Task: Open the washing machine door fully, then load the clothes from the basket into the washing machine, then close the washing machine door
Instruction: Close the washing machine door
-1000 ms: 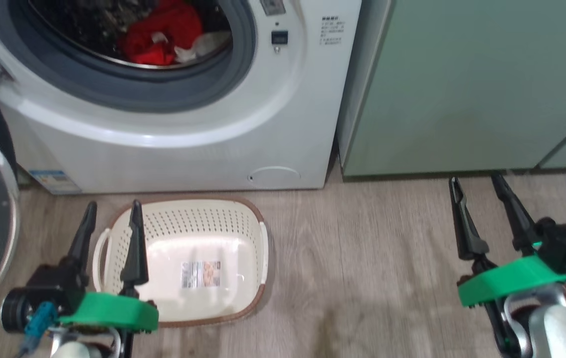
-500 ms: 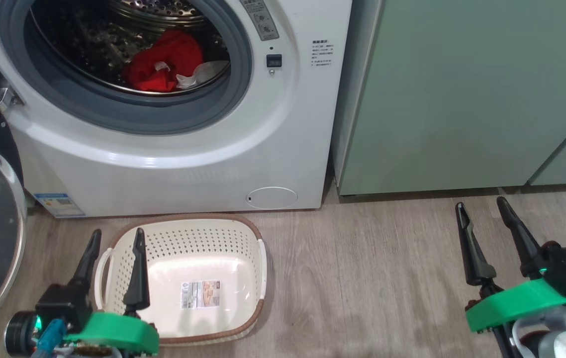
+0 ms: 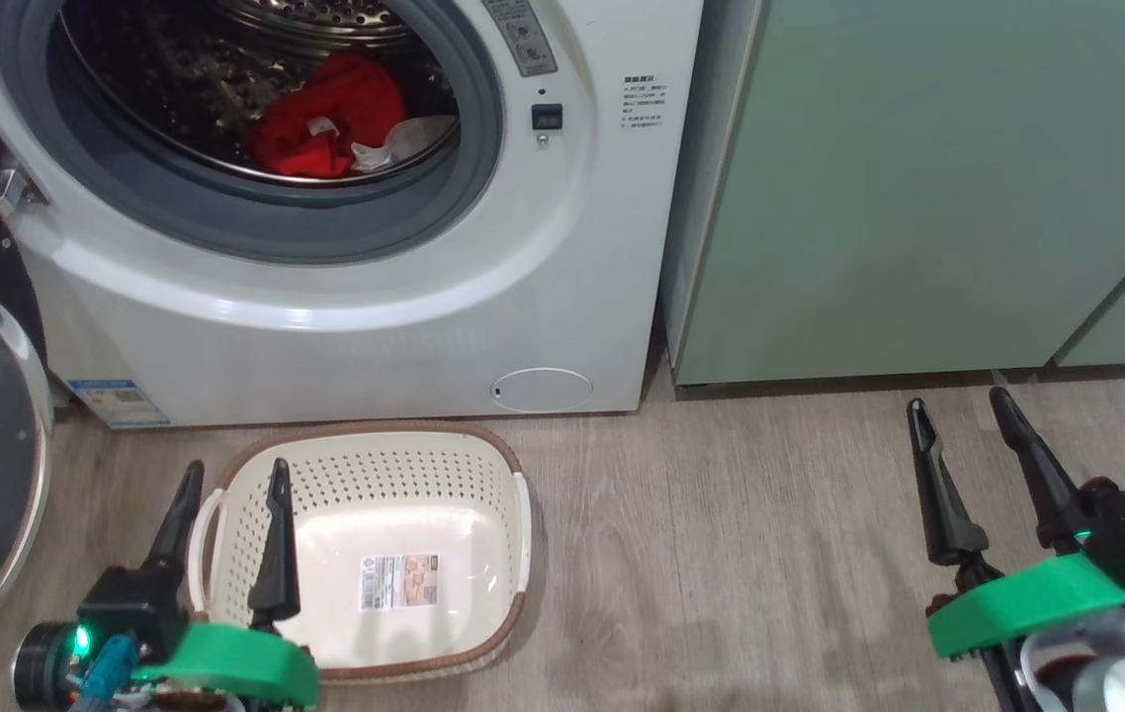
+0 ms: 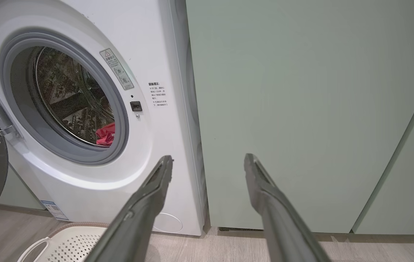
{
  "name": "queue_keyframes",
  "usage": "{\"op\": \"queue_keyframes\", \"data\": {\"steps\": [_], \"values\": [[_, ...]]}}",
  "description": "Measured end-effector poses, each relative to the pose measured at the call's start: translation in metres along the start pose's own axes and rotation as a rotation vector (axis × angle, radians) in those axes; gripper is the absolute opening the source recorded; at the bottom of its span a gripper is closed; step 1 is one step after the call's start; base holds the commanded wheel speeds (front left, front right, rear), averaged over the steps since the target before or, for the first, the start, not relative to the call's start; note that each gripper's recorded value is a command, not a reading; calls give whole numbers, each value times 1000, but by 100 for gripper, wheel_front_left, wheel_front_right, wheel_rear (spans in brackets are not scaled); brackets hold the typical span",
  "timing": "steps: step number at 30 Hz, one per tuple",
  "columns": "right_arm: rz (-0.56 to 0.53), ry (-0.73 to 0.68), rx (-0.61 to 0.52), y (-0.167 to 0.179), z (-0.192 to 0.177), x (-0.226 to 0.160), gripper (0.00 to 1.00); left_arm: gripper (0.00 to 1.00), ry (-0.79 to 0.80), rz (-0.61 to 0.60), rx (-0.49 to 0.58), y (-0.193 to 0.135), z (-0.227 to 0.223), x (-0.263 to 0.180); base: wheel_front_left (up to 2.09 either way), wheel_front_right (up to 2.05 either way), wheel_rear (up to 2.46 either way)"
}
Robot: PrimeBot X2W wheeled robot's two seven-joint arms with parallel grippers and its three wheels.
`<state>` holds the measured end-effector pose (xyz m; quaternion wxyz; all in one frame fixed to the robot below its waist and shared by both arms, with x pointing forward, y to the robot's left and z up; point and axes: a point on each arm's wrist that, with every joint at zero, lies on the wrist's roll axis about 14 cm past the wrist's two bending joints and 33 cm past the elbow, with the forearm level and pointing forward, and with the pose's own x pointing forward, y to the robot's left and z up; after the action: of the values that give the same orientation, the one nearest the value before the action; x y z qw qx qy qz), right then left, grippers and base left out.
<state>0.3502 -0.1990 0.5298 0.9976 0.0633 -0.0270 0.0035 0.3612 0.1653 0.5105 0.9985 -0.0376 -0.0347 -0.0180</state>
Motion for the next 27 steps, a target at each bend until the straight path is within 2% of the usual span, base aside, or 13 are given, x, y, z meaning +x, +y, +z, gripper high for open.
{"op": "queue_keyframes", "data": {"steps": [22, 27], "values": [[1, 0, 0, 0, 0, 0, 100, 100, 14, 5, 6, 1, -3, -1, 0, 0, 0], [4, -1, 1, 1, 1, 0, 100, 100, 11, 4, 7, 1, -2, -2, -73, 73, 0]]}}
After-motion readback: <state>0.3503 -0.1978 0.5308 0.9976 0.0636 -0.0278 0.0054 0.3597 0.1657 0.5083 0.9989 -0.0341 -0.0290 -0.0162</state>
